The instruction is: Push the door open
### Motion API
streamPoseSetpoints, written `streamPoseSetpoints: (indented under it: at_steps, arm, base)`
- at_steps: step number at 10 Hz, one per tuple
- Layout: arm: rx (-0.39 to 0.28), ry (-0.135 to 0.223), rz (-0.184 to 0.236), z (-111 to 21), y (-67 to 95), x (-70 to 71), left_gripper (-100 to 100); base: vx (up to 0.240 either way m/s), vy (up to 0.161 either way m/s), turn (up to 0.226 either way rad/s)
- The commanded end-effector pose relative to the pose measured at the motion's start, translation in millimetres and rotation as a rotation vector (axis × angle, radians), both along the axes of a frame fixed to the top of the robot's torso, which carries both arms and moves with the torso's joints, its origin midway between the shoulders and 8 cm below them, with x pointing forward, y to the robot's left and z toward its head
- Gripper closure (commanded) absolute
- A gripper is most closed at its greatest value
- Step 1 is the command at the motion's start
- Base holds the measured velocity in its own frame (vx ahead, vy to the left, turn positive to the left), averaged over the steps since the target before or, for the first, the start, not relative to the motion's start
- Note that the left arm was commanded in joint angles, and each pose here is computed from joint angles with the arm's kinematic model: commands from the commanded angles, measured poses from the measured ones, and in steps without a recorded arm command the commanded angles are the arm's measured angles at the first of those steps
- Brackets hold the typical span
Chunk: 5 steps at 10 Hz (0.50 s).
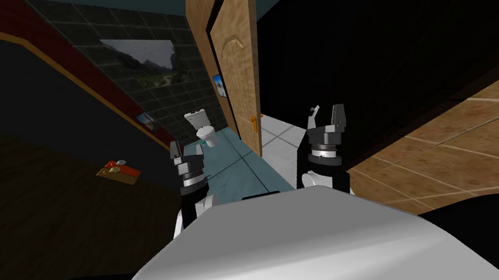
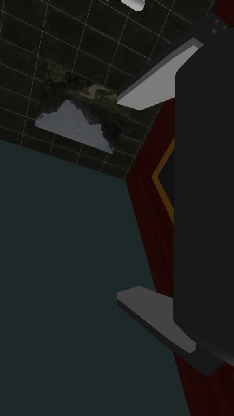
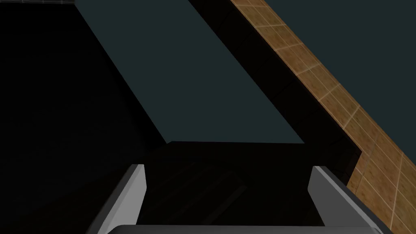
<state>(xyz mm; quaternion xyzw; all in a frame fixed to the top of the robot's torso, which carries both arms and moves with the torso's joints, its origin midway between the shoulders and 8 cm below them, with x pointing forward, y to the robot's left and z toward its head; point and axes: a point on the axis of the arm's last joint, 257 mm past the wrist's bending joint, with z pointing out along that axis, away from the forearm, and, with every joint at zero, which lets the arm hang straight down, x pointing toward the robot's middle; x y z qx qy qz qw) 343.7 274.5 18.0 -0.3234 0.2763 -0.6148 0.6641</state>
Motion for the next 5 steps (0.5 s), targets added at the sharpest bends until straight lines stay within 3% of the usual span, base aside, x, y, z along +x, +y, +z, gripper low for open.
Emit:
streamPoseSetpoints:
  at_steps: [1, 5]
  arm:
    - [-0.001, 0.013, -0.022, -7.5, -6.2, 7.7, -100]
    - [-0.007, 0.059, -0.097, -33.7, -29.0, 33.0, -100]
  base:
    - [0.038, -0.033, -0.025]
    - [0.113, 0.068, -0.054]
